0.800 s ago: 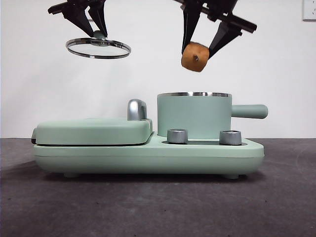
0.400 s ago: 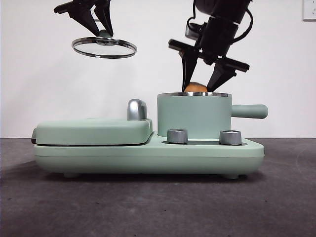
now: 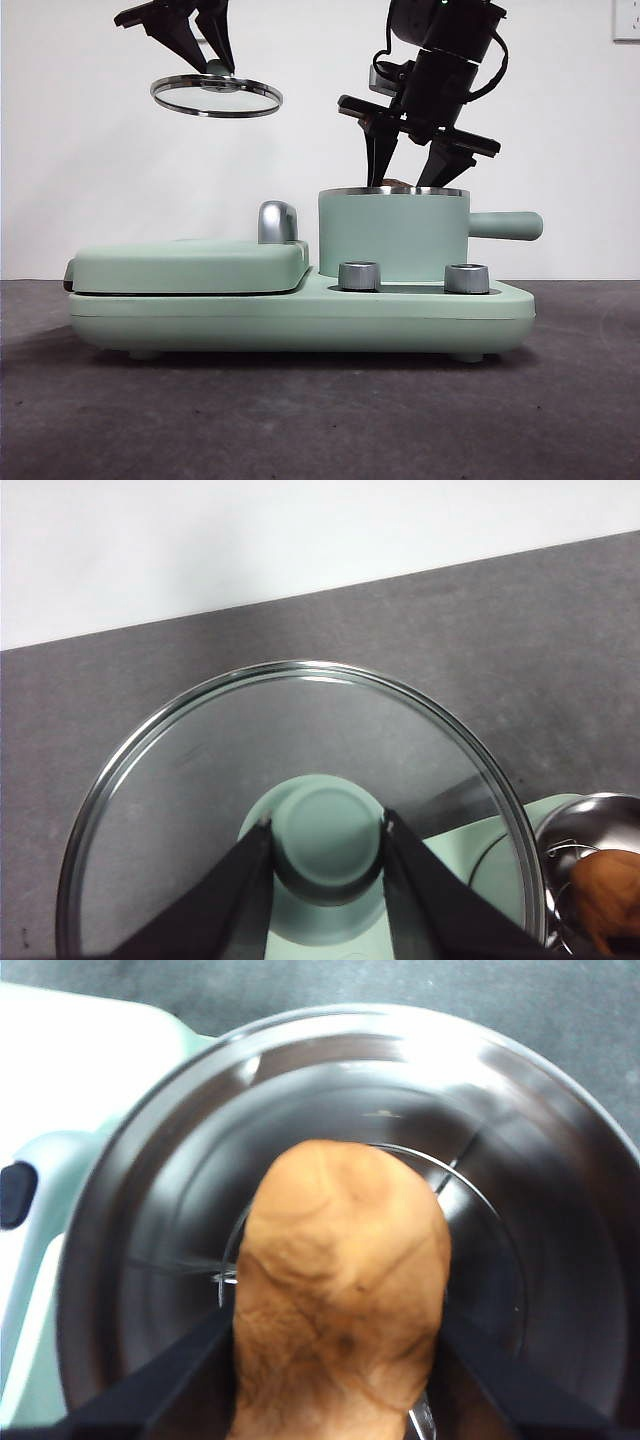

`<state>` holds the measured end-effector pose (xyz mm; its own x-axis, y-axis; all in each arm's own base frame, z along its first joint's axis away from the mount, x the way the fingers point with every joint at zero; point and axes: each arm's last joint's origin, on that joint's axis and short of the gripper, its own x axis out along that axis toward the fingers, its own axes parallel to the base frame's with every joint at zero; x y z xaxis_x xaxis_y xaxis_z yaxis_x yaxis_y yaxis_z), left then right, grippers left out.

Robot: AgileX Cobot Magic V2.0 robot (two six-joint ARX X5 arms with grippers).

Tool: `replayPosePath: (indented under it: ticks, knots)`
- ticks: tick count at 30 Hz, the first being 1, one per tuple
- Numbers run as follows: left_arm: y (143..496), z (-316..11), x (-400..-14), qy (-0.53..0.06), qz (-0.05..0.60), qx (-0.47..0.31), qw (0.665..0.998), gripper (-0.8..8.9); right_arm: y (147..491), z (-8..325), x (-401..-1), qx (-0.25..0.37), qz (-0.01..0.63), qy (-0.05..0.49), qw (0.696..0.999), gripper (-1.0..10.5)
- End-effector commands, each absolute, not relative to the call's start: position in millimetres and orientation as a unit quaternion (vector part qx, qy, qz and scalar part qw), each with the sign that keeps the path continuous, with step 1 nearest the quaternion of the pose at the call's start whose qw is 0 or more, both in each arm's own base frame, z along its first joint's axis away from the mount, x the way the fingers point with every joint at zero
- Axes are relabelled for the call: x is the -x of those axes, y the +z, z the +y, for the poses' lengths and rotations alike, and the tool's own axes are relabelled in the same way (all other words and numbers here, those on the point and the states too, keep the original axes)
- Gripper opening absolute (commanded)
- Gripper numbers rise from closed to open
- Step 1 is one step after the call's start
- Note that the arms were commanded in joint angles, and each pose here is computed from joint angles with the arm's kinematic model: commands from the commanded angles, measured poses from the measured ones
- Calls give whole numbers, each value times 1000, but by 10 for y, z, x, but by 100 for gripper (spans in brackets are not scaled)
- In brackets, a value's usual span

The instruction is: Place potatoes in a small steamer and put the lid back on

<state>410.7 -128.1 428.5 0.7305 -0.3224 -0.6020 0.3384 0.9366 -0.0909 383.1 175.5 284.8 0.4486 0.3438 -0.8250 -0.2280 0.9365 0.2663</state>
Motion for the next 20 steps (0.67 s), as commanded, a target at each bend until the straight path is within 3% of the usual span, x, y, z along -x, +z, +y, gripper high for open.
replayPosePath:
  ticks: [1,7,14,20]
  knots:
    - [4490,-1308,-4003,-187,283,-9,941,5,2834,1805,-3855,-47,496,177,849,170]
    - [4490,-1360,-3986,-194,282,-11,940,5,2819,1798,-3837,-33,505,179,844,171]
    - [4488,-1398,-3973,-198,283,-11,938,5,2818,1796,-3834,-31,506,177,844,416]
    - [4480,-1467,-3942,-206,288,-14,935,5,3033,1741,-3808,-38,493,180,850,426]
